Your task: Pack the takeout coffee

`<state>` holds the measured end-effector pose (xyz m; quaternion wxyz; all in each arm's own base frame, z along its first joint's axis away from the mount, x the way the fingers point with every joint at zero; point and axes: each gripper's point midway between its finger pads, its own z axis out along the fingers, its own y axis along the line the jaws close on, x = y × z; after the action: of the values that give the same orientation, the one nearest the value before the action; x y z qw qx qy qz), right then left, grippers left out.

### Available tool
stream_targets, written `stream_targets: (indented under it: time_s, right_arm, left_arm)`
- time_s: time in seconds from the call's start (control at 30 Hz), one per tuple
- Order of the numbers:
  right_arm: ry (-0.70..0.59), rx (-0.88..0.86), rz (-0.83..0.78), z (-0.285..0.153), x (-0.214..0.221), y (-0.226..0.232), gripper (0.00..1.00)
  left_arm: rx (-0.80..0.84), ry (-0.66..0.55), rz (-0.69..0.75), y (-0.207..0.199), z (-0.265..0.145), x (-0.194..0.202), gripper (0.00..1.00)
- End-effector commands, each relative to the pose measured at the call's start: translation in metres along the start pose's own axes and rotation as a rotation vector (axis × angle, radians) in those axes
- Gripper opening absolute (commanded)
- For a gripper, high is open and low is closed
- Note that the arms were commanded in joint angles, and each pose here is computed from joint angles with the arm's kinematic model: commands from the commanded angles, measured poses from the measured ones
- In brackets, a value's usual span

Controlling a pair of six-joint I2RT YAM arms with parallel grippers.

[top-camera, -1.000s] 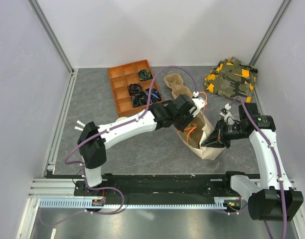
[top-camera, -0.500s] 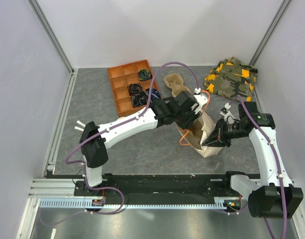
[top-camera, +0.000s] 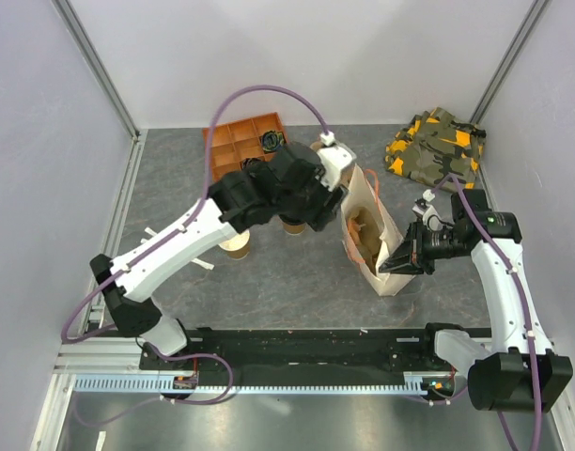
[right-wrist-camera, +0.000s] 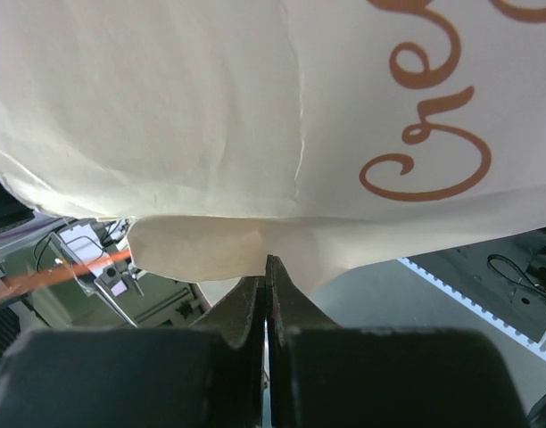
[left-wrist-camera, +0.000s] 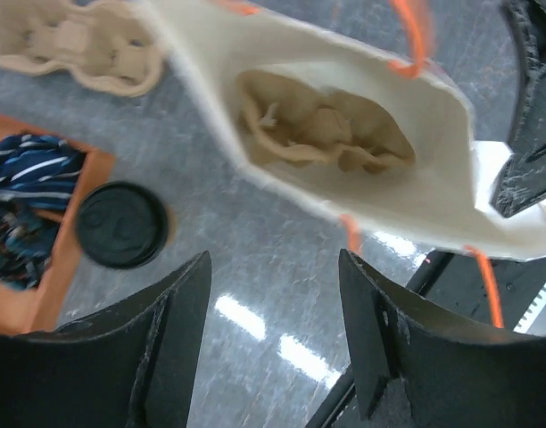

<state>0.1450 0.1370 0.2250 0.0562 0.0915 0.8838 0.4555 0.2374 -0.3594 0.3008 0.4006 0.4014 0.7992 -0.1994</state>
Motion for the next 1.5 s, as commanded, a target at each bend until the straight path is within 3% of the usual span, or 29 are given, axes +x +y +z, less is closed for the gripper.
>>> stream_targets:
  time_s: [0.0,0.17,0.4,0.87,1.1,1.4,1.47]
  right_arm:
    - [-0.009,-0.004,-0.016,-0.001,0.006,0.002,0.0]
    - [-0.006,0.009,-0.014,0.001,0.009,-0.001,0.0]
    - [-0.003,0.029,-0.04,0.002,0.015,-0.002,0.0]
    - [-0.007,0.027,-0.079,-0.001,0.014,0.004,0.0]
    - [-0.028,0.055,-0.1,-0.004,0.011,0.003,0.06]
    - [-0.058,0.091,-0.14,-0.01,0.004,0.005,0.08]
    - [-0.064,0.1,-0.146,-0.012,0.003,0.006,0.19]
  left_arm:
    - [-0.078,-0.012,-0.104,0.042,-0.028,-0.01,0.66]
    - [-0.117,-0.004,-0.137,0.062,-0.023,-0.019,0.67]
    - [-0.023,0.044,-0.197,0.044,-0.002,-0.024,0.72]
    - [0.078,0.122,-0.277,0.012,0.039,-0.006,0.62]
    - [0.099,0.134,-0.265,0.004,0.045,-0.004,0.45]
    - [0.095,0.163,-0.24,0.004,0.044,0.007,0.07]
    - [0.095,0.173,-0.238,0.003,0.043,0.009,0.02]
